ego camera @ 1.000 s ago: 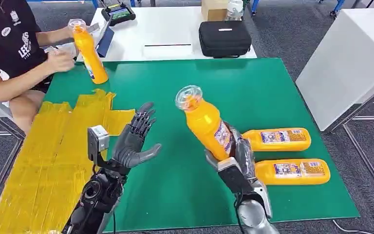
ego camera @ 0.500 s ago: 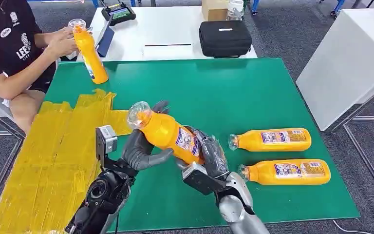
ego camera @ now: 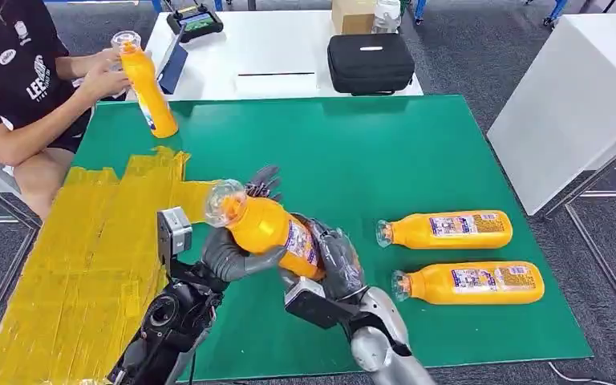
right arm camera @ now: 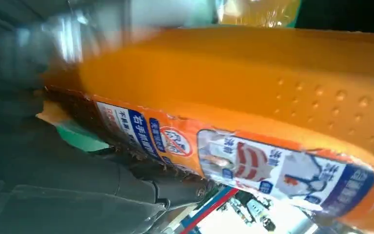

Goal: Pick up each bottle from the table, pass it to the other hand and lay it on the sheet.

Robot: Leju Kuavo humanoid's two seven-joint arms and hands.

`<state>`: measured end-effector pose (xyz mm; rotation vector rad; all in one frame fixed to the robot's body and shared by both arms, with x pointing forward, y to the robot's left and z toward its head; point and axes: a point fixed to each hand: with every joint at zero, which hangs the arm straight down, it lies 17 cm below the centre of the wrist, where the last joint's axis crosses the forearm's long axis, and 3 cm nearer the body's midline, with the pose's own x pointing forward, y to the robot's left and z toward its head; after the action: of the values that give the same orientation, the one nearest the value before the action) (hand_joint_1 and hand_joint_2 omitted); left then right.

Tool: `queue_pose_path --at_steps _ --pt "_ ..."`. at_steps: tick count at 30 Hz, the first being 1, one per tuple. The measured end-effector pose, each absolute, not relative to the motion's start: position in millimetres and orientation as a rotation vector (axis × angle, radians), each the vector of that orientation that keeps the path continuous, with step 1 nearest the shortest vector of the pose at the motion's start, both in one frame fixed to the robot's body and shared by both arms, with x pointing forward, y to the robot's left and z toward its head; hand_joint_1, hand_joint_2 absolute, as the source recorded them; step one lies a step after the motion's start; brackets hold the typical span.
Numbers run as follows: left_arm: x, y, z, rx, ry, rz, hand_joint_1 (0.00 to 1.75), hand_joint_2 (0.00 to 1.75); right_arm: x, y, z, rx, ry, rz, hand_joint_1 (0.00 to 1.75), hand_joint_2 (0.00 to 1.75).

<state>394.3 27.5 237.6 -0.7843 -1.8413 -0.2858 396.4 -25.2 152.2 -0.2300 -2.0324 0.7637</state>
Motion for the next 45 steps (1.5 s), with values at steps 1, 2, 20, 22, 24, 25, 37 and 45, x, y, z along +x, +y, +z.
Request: queue_pose_path --at_steps 1,2,20,22,24,25,37,45 --pt "394 27 237 -0.786 -1.84 -0.286 0.09 1.75 397 -24 153 -0.231 -2.035 0.769 1.75 1.75" --pt "394 27 237 -0.789 -1.837 -0.286 1.47 1.75 396 -21 154 -0.231 -2.038 0.777 1.75 1.75" --pt "403 38 234 -0.779 -1.834 -0.228 1.75 1.75 398 -7 152 -0.221 -2.021 0.802 1.75 1.75" --pt "403 39 234 -0.777 -1.833 -0.226 1.75 1.75 398 -7 152 -0.219 -2.02 0.802 1.75 1.75" --pt "403 39 234 -0.776 -1.833 -0.224 1.75 1.75 398 -7 151 -0.218 -2.019 0.802 1.75 1.75" --pt "403 39 234 -0.777 -1.832 -0.224 1.75 1.75 398 -7 151 -0.218 -2.018 0.802 1.75 1.75" --pt "409 45 231 -0.712 -1.849 -0.201 1.75 1.75 397 -13 167 -0.268 -2.066 0.749 0.0 1.75" --pt "438 100 233 0.312 -2.113 -0.424 1.75 1.75 390 -37 200 -0.39 -2.155 0.668 0.0 1.75"
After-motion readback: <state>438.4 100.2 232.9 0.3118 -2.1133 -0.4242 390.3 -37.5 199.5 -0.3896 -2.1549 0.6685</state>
